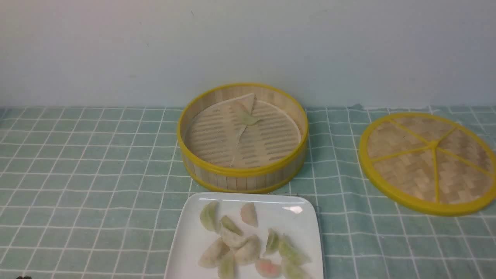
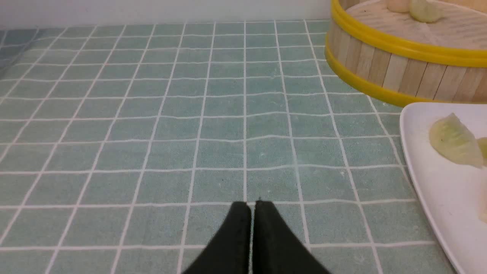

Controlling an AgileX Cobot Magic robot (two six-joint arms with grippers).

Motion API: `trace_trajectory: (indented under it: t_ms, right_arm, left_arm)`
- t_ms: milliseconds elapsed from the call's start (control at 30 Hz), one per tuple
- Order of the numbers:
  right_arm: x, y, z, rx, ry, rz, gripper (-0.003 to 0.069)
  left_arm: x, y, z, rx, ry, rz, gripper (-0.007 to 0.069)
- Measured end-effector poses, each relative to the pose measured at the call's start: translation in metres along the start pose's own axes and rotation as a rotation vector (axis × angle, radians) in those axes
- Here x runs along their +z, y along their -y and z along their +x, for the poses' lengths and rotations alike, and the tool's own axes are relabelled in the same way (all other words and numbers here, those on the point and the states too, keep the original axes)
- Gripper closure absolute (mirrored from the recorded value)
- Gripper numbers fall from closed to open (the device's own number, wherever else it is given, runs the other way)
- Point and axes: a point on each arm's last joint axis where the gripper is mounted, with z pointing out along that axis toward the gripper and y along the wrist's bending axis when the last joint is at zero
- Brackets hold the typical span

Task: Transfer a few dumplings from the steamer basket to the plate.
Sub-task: Use the left arm to grab a dumpling from the steamer

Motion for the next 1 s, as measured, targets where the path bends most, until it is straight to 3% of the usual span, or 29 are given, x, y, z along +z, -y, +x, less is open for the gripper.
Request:
trace_trajectory:
  t_ms: [700, 833, 900, 933, 967, 1000]
  right_arm:
    - [0.000, 0.000, 0.000, 0.000, 0.000, 0.000, 0.0673]
    - [0.000, 0.000, 0.000, 0.006, 0.003, -0.001, 0.0673]
    - [0.000, -0.001, -0.002, 0.098, 0.035, -0.015, 0.0673]
    - [0.000, -0.001, -0.003, 0.102, 0.045, -0.077, 0.0673]
    - [0.000, -0.002, -0.008, 0.258, 0.098, -0.035, 0.0673]
    - [-0.001, -0.002, -0.013, 0.432, 0.154, -0.053, 0.0673]
  left_arm:
    - [0.000, 0.000, -0.001, -0.021, 0.014, 0.003, 0.0631]
    - [0.000, 0.004, -0.012, -0.277, 0.144, 0.060, 0.0631]
    - [-0.002, 0.003, -0.020, -0.392, 0.228, 0.083, 0.0631]
    - [-0.002, 0.003, -0.021, -0.407, 0.236, 0.086, 0.0631]
    - [-0.004, 0.002, -0.027, -0.487, 0.302, 0.100, 0.0631]
    - [-0.006, 0.000, -0.033, -0.548, 0.373, 0.106, 0.0631]
